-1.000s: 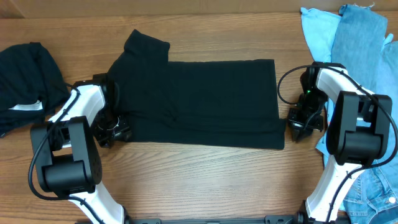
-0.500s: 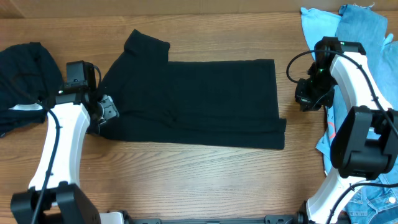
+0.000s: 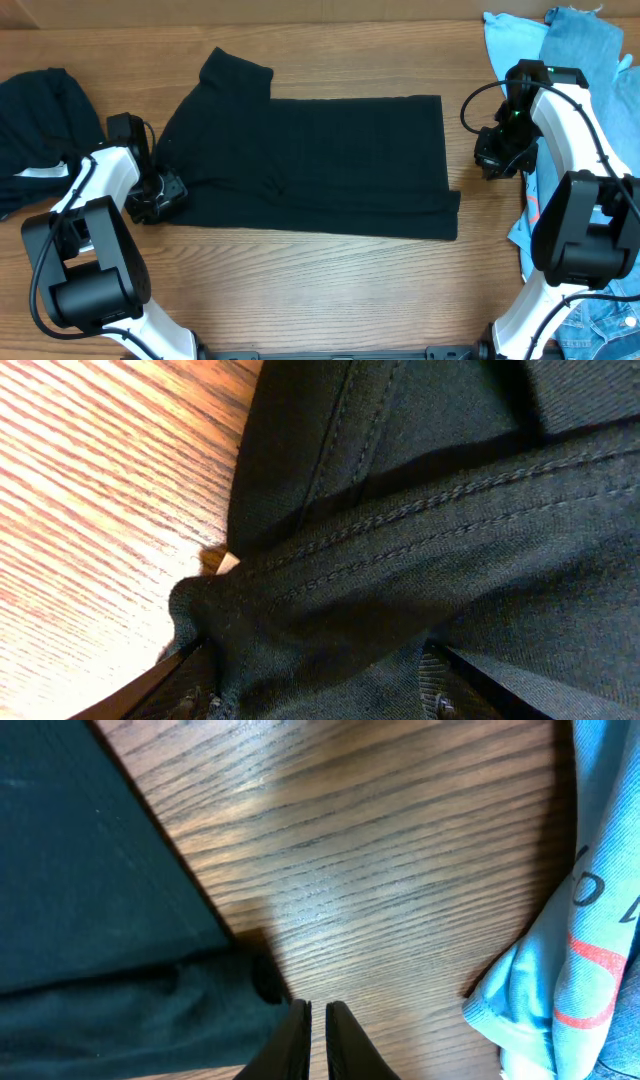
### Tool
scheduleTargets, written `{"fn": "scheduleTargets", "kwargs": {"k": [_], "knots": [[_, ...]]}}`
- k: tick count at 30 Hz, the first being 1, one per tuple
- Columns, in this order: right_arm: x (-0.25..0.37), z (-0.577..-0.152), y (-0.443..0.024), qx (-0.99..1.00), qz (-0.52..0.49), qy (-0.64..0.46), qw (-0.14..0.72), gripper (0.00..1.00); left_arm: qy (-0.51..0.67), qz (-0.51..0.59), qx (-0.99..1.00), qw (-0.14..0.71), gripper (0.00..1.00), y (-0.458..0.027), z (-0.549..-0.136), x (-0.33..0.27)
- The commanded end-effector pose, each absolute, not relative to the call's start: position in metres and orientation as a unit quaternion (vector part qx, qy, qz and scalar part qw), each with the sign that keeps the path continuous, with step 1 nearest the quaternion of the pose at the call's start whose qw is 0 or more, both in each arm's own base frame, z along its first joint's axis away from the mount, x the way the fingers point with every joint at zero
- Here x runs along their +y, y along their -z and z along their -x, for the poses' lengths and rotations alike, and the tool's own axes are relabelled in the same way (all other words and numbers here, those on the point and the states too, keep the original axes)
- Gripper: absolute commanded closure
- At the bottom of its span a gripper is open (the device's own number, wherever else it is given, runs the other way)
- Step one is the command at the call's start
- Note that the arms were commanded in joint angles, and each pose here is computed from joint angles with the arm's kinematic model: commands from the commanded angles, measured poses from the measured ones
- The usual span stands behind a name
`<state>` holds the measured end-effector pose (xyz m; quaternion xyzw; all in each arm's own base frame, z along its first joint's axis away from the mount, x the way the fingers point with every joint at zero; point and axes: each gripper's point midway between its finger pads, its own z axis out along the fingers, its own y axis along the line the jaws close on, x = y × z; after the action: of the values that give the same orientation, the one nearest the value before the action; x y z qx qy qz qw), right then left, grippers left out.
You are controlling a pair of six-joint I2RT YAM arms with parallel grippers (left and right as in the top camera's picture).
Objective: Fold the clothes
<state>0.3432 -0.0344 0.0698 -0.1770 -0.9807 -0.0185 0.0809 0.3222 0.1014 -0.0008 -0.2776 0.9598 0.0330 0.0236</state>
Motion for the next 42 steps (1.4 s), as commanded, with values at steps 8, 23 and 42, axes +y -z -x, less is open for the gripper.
{"fn": "scheduleTargets", "kwargs": {"k": [8,23,42], "knots": [[-0.02,-0.395,-0.15,-0.98,0.159,0.089,-0.085,0.84,0.08,0.157,0.949,0.262,0.17,-0.175,-0.355,0.058],[0.006,-0.44,-0.208,-0.96,0.067,0.17,-0.213,0.0,0.176,0.062,0.941,0.281,0.0,-0.187,-0.515,0.034],[0.002,-0.426,-0.2,-0.968,0.077,0.158,-0.182,0.02,0.175,-0.023,0.936,0.304,0.08,-0.006,-0.615,-0.001]]}}
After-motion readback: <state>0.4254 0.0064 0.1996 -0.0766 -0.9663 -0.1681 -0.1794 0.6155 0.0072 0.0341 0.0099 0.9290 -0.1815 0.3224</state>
